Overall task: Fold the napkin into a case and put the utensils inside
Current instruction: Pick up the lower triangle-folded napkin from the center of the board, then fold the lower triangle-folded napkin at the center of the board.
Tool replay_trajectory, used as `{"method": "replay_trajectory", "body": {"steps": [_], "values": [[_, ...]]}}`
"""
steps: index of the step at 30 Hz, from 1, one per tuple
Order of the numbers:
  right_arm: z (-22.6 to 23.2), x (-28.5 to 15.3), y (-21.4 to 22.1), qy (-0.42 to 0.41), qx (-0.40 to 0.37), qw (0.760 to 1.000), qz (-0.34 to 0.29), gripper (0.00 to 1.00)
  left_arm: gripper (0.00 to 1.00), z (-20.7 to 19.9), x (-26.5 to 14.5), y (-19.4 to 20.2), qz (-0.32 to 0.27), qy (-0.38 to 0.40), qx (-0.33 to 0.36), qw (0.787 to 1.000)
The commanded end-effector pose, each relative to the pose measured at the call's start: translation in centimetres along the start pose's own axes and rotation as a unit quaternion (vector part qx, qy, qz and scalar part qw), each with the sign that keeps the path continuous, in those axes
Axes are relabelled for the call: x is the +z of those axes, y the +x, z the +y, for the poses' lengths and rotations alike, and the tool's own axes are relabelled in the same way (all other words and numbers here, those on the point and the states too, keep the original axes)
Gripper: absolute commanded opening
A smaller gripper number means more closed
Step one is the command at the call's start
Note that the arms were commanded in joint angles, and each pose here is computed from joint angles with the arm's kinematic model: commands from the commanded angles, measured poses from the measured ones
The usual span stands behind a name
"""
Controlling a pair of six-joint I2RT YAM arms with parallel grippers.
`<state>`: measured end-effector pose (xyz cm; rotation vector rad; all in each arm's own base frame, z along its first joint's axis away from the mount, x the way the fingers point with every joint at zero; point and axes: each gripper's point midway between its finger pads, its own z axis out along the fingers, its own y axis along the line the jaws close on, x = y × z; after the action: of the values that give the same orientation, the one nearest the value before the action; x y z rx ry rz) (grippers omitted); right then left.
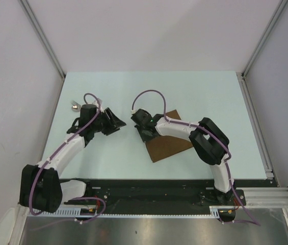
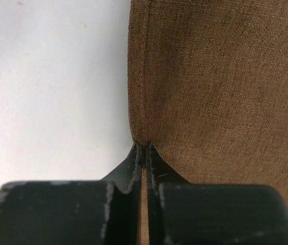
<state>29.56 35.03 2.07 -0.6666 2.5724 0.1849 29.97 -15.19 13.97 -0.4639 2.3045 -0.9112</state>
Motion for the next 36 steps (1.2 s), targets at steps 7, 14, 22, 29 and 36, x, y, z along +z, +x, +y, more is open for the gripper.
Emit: {"method": "replay_trajectory", "body": {"steps": [7, 14, 22, 29, 36], "values": [[-0.3, -4.5, -2.7, -0.228, 0.091, 0.968, -0.043, 0.00, 0.69, -4.2, 5.6, 3.0, 0.115, 0.086, -0.015, 0.990], [-1.9, -4.3, -1.3, -0.275, 0.124, 0.953, -0.031, 0.00, 0.68, -5.8, 8.4, 3.7, 0.122, 0.089, -0.054, 0.987], [-2.6, -4.6, -1.5, -0.316, 0.162, 0.934, -0.039, 0.00, 0.69, -4.9, 9.9, 3.4, 0.127, 0.031, -0.056, 0.990], [-5.4, -4.4, -1.2, -0.315, 0.191, 0.929, -0.045, 0.00, 0.65, -5.7, 11.8, 4.0, 0.156, 0.006, -0.045, 0.987], [-7.8, -3.6, -1.0, -0.309, 0.206, 0.927, -0.049, 0.00, 0.46, -7.0, 9.5, 2.8, 0.054, 0.027, 0.010, 0.998]]}}
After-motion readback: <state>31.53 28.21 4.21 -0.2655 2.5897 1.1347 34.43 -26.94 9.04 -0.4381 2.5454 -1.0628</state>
